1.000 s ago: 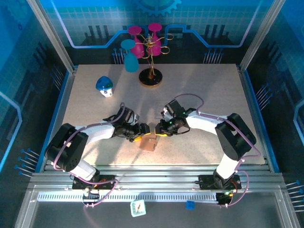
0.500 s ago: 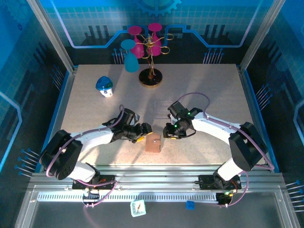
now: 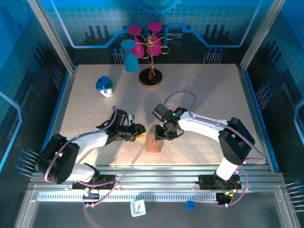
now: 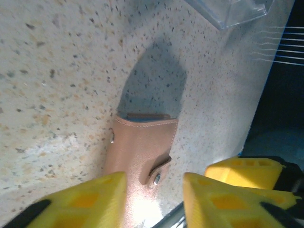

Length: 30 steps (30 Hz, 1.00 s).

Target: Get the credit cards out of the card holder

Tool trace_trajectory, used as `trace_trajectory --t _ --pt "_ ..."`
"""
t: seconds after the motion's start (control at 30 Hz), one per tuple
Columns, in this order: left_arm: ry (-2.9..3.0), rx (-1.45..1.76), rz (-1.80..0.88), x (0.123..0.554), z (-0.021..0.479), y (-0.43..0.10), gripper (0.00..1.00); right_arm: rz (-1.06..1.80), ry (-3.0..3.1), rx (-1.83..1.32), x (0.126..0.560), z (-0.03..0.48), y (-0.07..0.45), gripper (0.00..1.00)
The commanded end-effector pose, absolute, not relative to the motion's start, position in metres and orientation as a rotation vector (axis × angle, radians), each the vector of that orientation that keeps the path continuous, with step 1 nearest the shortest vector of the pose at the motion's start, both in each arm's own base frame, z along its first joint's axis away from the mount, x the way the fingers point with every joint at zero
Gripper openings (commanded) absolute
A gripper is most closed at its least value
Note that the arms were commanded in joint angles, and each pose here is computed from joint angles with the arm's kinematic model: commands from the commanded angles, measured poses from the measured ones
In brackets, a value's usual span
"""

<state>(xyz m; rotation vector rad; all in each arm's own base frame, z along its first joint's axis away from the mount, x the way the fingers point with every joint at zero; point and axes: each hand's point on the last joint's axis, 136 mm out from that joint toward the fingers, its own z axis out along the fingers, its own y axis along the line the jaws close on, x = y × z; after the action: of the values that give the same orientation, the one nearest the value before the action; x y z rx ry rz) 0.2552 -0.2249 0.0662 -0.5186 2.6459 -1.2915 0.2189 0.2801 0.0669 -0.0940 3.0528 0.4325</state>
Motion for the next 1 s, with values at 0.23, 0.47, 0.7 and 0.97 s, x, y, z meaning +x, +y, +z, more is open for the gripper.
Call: trace_trajectory --t 0.23,0.47,0.7,0.97 --pt "2.77 -0.522 -1.425 0.233 0.046 -0.234 0.1 0.287 3.098 -0.049 0.211 0.056 0.303 0.32" --pt "2.787 -0.631 -1.517 0.226 0.031 -0.236 0.03 0.225 3.114 -0.049 0.212 0.049 0.309 0.32" --pt "2.781 -0.696 -1.568 0.224 0.021 -0.237 0.0 0.222 3.134 -0.054 0.213 0.039 0.313 0.31" --pt "2.776 -0.717 -1.569 0.221 0.02 -0.233 0.0 0.167 3.157 -0.056 0.211 0.025 0.309 0.29"
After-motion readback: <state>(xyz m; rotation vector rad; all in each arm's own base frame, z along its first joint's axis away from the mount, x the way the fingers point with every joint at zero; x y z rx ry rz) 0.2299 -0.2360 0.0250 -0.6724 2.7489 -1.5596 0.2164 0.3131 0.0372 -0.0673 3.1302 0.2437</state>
